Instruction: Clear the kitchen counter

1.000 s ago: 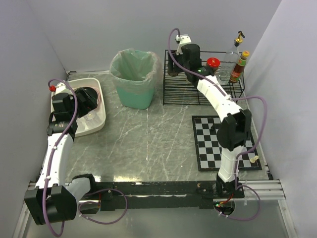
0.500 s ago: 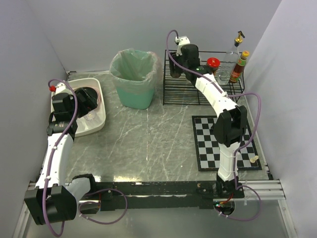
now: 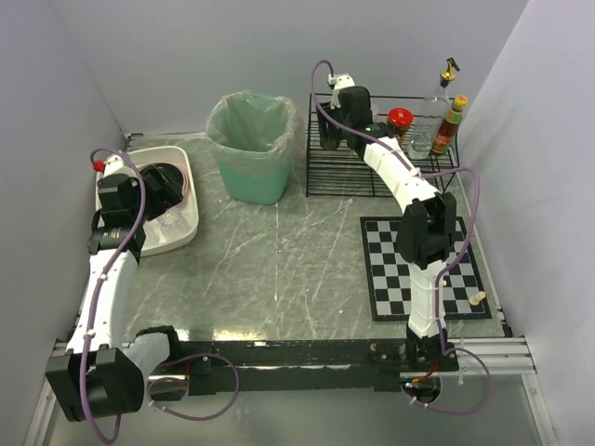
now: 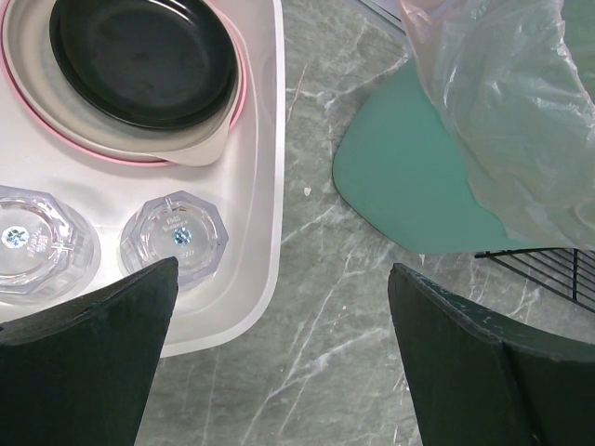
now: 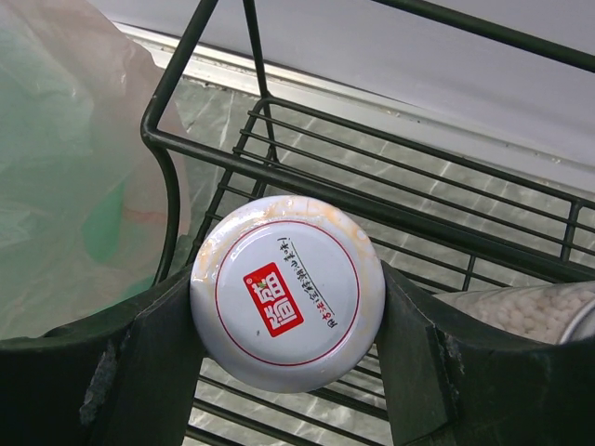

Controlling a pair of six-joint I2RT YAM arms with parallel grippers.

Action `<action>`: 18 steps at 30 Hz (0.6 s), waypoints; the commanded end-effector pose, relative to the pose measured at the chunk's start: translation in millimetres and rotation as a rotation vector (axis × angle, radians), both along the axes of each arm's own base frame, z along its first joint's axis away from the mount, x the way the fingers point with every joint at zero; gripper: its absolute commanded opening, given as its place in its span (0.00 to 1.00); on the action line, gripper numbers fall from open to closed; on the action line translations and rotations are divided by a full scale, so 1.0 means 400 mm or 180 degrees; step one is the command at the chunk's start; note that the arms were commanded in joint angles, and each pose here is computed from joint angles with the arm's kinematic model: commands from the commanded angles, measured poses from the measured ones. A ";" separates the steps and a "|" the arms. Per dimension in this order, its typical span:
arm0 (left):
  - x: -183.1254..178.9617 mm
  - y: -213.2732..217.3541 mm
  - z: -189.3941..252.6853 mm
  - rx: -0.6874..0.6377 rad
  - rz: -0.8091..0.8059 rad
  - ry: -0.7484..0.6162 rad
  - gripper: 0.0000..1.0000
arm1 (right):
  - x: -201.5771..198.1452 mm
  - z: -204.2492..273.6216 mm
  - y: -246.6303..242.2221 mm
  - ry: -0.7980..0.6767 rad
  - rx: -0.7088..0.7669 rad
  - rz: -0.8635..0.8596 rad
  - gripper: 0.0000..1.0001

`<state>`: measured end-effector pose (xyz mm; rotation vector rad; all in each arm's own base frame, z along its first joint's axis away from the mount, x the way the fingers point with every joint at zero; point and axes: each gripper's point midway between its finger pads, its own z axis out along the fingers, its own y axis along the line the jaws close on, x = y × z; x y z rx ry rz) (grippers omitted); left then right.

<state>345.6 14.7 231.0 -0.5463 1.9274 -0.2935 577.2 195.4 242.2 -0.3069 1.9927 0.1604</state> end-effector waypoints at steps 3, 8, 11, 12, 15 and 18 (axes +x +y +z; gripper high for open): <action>0.018 0.002 0.045 0.0030 -0.0021 -0.0195 0.99 | 0.049 0.140 -0.011 -0.0553 0.0144 -0.0046 0.24; 0.019 0.003 0.043 0.0029 -0.0021 -0.0186 0.99 | 0.054 0.123 -0.014 -0.0518 0.0126 -0.0064 0.61; 0.019 0.001 0.044 0.0030 -0.0032 -0.0186 0.99 | 0.057 0.124 -0.018 -0.0525 0.0121 -0.0087 0.71; 0.019 0.001 0.044 0.0028 -0.0036 -0.0186 0.99 | 0.056 0.125 -0.016 -0.0530 0.0118 -0.0081 0.73; 0.018 0.002 0.045 0.0032 -0.0027 -0.0190 0.99 | 0.055 0.136 -0.019 -0.0560 0.0121 -0.0099 0.83; 0.019 0.002 0.044 0.0032 -0.0027 -0.0190 0.99 | 0.054 0.155 -0.023 -0.0627 0.0116 -0.0106 0.90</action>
